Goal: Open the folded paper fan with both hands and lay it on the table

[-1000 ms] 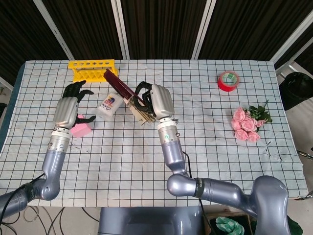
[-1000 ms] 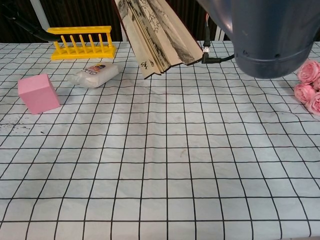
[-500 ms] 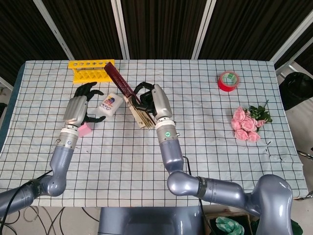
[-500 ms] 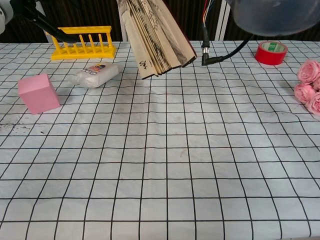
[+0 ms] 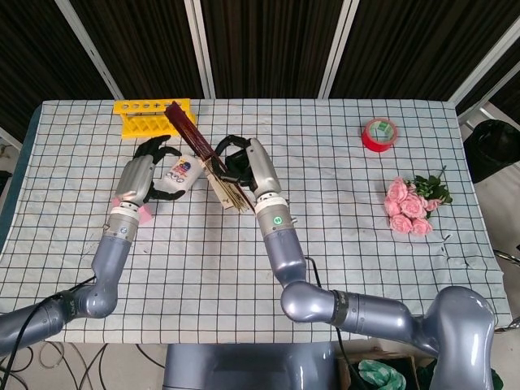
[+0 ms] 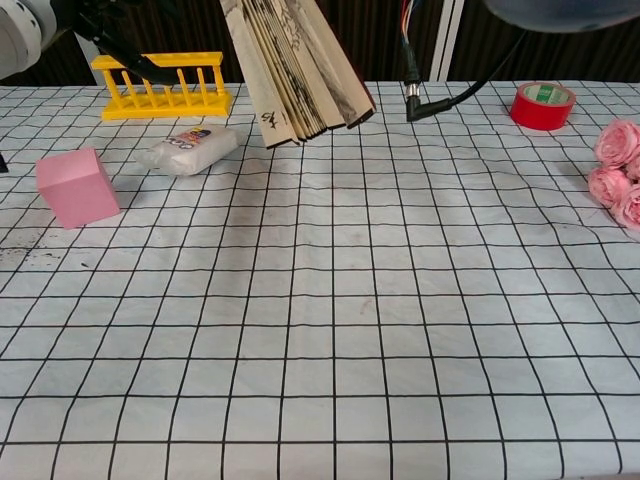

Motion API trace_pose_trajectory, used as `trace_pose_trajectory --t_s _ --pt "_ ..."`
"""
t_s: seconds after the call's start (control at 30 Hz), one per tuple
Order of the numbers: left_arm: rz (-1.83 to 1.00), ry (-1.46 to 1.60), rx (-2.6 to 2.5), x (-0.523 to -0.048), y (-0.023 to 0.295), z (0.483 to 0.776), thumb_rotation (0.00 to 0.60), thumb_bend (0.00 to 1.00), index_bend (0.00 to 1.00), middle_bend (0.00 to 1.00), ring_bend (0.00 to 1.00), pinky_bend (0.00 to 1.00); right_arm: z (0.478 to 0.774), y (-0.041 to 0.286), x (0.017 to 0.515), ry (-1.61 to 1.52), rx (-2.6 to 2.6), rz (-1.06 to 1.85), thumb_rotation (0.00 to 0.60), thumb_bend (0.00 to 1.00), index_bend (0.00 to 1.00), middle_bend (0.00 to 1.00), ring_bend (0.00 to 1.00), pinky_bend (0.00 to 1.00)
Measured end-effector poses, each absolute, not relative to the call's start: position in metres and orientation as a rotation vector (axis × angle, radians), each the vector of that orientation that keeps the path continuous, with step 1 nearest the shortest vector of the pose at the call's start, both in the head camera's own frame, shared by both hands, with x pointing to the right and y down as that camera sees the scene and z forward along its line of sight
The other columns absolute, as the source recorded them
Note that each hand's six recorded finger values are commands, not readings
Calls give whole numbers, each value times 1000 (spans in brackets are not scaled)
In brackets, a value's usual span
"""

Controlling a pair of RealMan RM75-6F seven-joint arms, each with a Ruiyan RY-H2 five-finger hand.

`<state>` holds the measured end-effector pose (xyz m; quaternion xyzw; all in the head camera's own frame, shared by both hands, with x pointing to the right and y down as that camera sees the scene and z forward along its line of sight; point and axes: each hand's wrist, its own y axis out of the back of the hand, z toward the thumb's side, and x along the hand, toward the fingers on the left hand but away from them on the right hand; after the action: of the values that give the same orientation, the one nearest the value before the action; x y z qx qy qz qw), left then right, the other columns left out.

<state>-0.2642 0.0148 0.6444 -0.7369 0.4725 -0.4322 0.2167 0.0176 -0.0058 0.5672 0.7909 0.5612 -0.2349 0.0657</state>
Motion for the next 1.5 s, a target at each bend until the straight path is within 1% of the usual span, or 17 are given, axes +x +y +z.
trace_pose_trajectory --t_s 0.2,0.37,0.63,1.0,1.13,1.5 --pt "-1190 1284 -2079 -258 11 642 600 128 316 86 1 37 565 -5 13 1570 2417 -608 600 626 892 981 1000 918" --pt "-1187 1242 -2114 -250 10 642 600 176 319 86 1 37 562 -4 12 1532 2403 -575 600 625 898 982 1000 918" --pt "-1206 1069 -2261 -230 12 650 600 199 368 86 1 37 560 -1 10 1511 2393 -571 600 625 898 982 1000 918" --pt "-1240 1085 -2335 -223 13 662 600 265 422 87 1 37 562 3 7 1494 2383 -571 600 625 901 982 1000 918" --pt "-1248 1080 -2377 -219 15 666 600 275 442 86 1 36 562 3 6 1493 2377 -572 600 625 901 982 1000 918" --pt "-1246 1049 -2432 -212 20 670 600 337 535 99 1 37 563 7 5 1482 2373 -577 600 626 901 982 1000 918"
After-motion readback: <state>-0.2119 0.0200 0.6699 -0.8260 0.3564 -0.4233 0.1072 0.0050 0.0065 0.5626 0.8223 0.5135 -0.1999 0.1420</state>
